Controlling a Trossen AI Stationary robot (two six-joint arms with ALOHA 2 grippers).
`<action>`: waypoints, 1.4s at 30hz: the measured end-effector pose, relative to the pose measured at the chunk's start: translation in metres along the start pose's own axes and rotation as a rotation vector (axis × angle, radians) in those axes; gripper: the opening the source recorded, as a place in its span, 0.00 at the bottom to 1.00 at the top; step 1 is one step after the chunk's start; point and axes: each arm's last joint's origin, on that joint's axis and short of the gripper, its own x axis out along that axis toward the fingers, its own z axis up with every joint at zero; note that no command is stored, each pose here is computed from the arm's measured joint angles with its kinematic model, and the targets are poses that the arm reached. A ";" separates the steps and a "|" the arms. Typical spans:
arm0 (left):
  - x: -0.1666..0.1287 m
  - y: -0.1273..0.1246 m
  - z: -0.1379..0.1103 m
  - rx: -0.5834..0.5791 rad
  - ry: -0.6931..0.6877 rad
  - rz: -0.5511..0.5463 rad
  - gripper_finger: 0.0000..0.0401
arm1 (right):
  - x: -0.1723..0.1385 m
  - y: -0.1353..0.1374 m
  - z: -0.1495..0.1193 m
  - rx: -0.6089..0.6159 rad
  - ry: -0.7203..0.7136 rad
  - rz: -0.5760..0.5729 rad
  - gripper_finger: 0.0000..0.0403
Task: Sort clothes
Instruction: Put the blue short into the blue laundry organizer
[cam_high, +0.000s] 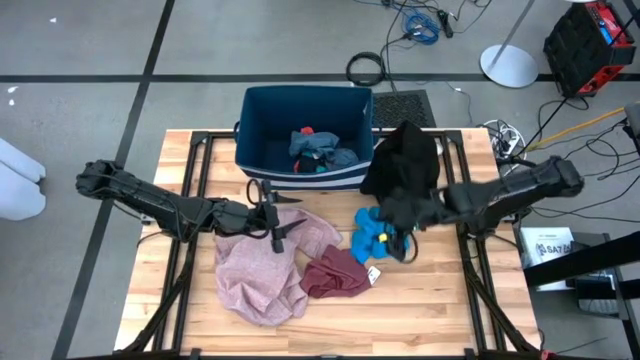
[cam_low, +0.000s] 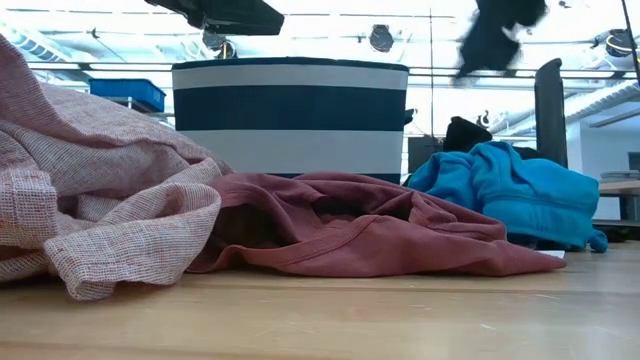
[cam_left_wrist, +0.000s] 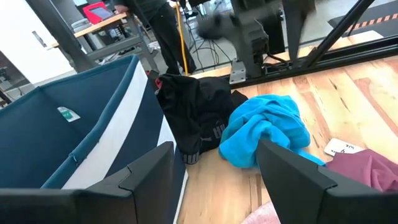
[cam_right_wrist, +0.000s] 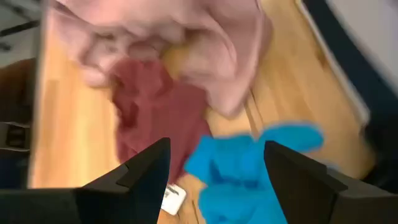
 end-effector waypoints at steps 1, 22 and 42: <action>0.000 0.000 0.000 0.000 0.000 0.000 0.60 | 0.008 0.000 -0.014 0.027 0.008 -0.017 0.61; 0.003 0.005 -0.001 -0.089 0.002 -0.004 0.60 | 0.077 0.000 -0.089 0.030 0.220 -0.350 0.55; 0.003 0.005 -0.001 -0.089 0.001 -0.007 0.60 | 0.058 0.028 -0.040 0.019 0.075 -0.206 0.01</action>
